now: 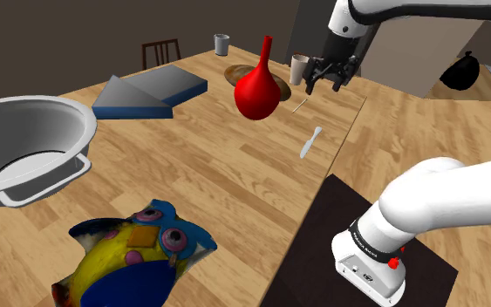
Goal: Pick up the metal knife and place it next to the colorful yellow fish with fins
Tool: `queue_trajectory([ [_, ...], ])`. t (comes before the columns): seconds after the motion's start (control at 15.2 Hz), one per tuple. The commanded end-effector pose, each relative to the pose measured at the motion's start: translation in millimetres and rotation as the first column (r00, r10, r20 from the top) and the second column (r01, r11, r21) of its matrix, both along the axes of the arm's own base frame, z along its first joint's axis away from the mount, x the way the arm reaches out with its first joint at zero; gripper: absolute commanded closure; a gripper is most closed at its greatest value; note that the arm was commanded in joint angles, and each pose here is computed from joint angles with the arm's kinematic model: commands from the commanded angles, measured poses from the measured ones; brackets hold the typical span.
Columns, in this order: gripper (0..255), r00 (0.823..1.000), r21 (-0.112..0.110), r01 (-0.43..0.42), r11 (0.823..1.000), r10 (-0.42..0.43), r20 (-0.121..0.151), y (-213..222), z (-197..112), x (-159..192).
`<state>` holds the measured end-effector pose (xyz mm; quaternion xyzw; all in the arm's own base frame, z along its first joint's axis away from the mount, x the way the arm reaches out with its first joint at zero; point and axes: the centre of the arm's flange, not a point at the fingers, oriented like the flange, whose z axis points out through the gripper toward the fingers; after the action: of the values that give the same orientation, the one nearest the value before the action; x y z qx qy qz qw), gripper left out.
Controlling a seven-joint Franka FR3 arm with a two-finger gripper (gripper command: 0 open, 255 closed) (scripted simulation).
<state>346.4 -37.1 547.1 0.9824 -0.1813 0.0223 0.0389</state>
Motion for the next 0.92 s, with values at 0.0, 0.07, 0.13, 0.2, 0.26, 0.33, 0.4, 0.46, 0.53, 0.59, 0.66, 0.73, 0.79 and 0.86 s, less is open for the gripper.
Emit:
queue_trajectory([
  [0.0, 0, 0.991, 0.0, 0.131, 0.991, -0.131, -0.01, -7, -24, 8],
  [0.07, 0, 0.981, -0.001, 0.192, 0.981, -0.192, -0.015, -11, -37, 11],
  [0.13, 0, 0.968, -0.001, 0.252, 0.968, -0.252, -0.021, -16, -49, 14],
  [0.2, 0, 0.95, -0.002, 0.311, 0.95, -0.311, -0.026, -21, -61, 17],
  [0.26, 0, 0.929, -0.004, 0.369, 0.929, -0.369, -0.031, -26, -74, 19],
  [0.33, 0, 0.904, -0.006, 0.426, 0.905, -0.426, -0.037, -31, -86, 21],
  [0.4, 0, 0.876, -0.008, 0.481, 0.877, -0.48, -0.042, -36, -99, 22],
  [0.46, 0, 0.844, -0.01, 0.534, 0.846, -0.534, -0.047, -41, -111, 23],
  [0.53, 0, 0.81, -0.013, 0.585, 0.811, -0.585, -0.052, -47, -123, 24],
  [0.59, 0, 0.772, -0.016, 0.634, 0.773, -0.633, -0.056, -52, -136, 24],
  [0.66, 0, 0.731, -0.019, 0.68, 0.733, -0.68, -0.061, -57, -148, 24],
  [0.73, 0, 0.687, -0.023, 0.724, 0.69, -0.724, -0.065, -63, -161, 24],
  [0.79, 0, 0.657, -0.025, 0.751, 0.66, -0.751, -0.068, -66, -169, 23],
  [0.86, 0, 0.657, -0.025, 0.751, 0.66, -0.751, -0.068, -66, -174, 23],
])
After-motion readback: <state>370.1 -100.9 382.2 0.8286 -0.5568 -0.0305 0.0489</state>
